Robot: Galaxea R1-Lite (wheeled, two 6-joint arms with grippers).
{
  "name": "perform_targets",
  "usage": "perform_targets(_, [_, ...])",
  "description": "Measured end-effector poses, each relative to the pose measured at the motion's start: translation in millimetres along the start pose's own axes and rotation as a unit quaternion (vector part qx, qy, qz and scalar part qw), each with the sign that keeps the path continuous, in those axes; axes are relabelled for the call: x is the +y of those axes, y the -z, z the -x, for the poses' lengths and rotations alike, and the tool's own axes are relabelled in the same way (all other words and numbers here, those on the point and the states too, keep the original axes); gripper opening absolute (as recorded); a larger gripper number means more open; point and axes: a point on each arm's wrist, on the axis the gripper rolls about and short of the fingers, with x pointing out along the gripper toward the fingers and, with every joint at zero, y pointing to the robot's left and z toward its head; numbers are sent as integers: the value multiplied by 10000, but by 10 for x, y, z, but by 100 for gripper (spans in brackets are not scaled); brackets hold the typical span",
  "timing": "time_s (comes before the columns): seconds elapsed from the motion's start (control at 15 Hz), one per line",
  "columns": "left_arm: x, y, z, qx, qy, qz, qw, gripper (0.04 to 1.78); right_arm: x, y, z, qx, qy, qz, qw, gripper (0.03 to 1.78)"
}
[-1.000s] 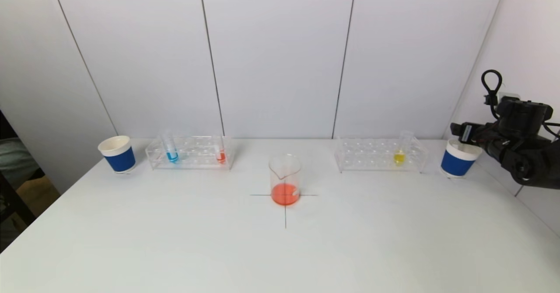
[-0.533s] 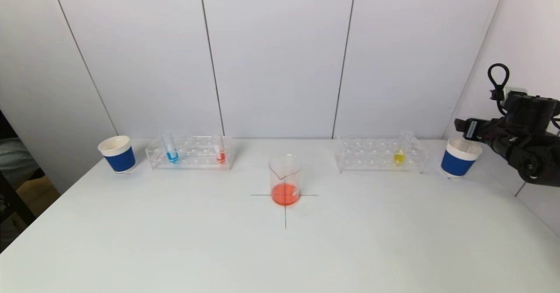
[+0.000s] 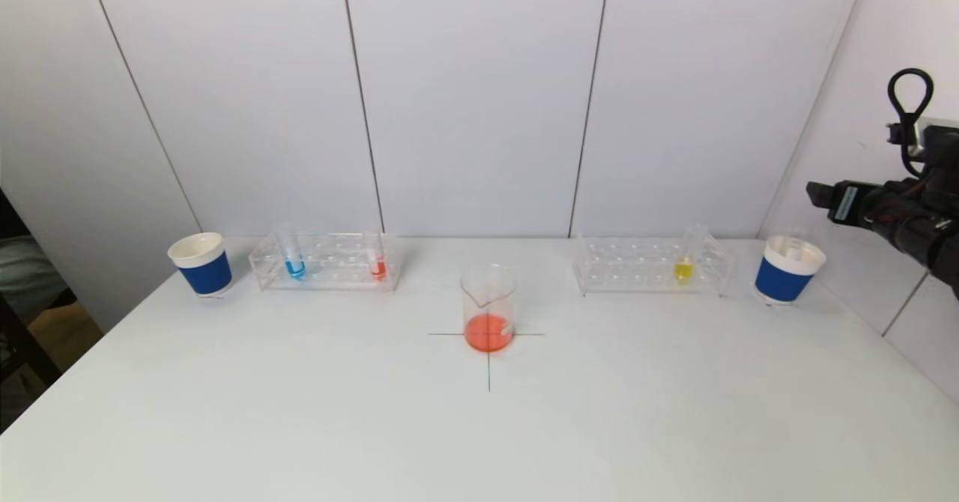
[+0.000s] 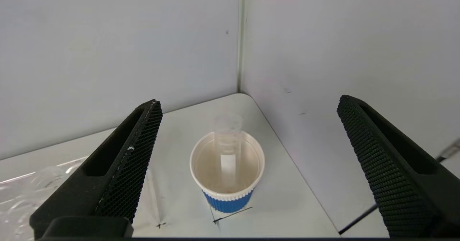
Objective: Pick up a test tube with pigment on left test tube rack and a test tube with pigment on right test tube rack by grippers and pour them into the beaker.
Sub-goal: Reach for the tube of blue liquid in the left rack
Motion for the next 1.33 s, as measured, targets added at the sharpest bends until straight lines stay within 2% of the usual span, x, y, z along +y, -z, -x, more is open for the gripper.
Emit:
perform_targets(0.27, [0, 0, 0, 2, -3, -1, 10000, 176, -72, -323, 533, -187, -164, 2, 9997, 177])
perform_targets(0.53, [0, 0, 0, 2, -1, -1, 10000, 176, -174, -614, 1292, -435, -494, 12, 9978, 177])
perform_targets(0.73, [0, 0, 0, 2, 0, 0, 10000, 176, -255, -715, 1908, -605, -859, 35, 9945, 177])
perform_targets(1.0, [0, 0, 0, 0, 0, -1, 10000, 176, -371, -625, 2699, -718, -1422, 76, 9872, 177])
perform_targets(1.33, [0, 0, 0, 2, -3, 0, 10000, 176, -463, -307, 3337, -878, -2040, 94, 9750, 177])
